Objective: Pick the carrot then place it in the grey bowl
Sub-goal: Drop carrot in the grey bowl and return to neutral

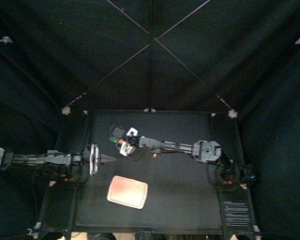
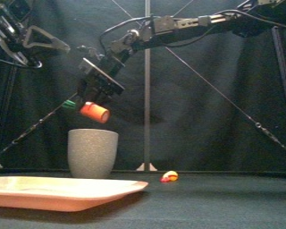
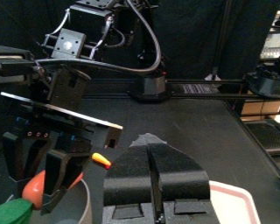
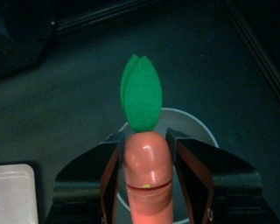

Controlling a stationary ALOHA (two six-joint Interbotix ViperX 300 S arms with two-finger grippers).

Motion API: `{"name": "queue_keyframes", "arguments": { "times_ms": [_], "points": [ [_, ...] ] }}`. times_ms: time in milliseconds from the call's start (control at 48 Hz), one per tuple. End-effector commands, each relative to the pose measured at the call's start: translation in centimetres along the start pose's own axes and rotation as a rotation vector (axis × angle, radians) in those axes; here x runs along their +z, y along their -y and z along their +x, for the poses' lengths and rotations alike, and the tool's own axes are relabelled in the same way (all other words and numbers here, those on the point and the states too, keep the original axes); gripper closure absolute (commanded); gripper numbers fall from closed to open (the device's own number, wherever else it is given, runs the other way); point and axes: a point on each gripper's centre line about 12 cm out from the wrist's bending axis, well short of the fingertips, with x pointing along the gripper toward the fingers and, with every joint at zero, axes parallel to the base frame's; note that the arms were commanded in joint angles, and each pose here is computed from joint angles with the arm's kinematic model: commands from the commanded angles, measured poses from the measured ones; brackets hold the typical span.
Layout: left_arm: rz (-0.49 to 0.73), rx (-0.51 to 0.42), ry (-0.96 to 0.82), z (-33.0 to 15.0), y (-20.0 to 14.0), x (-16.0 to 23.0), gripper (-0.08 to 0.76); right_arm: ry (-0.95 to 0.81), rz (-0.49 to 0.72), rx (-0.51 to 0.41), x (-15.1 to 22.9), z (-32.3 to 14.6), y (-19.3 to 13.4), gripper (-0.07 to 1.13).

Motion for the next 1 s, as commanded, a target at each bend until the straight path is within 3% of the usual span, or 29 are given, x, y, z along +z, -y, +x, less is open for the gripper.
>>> {"name": "queue_keyframes", "arguments": {
  "times_ms": [21,188,479,1000],
  "points": [
    [0.000,-0.001,0.018,0.1,0.0,0.6,0.703,0.037,0.002,-0.019,1.4,-1.8,0.9,0.24],
    [0.000,-0.001,0.018,0.1,0.0,0.6,0.703,0.042,0.004,-0.024,1.4,-1.9,1.1,0.08],
    [0.000,-0.001,0.018,0.1,0.0,0.6,0.703,0.114,-0.030,-0.036,2.3,-7.7,1.5,0.08],
    [0.000,0.003,0.017,0.0,-0.1,0.5,0.703,0.389,-0.037,0.212,-7.8,-20.8,-1.2,0.08]
  ]
}}
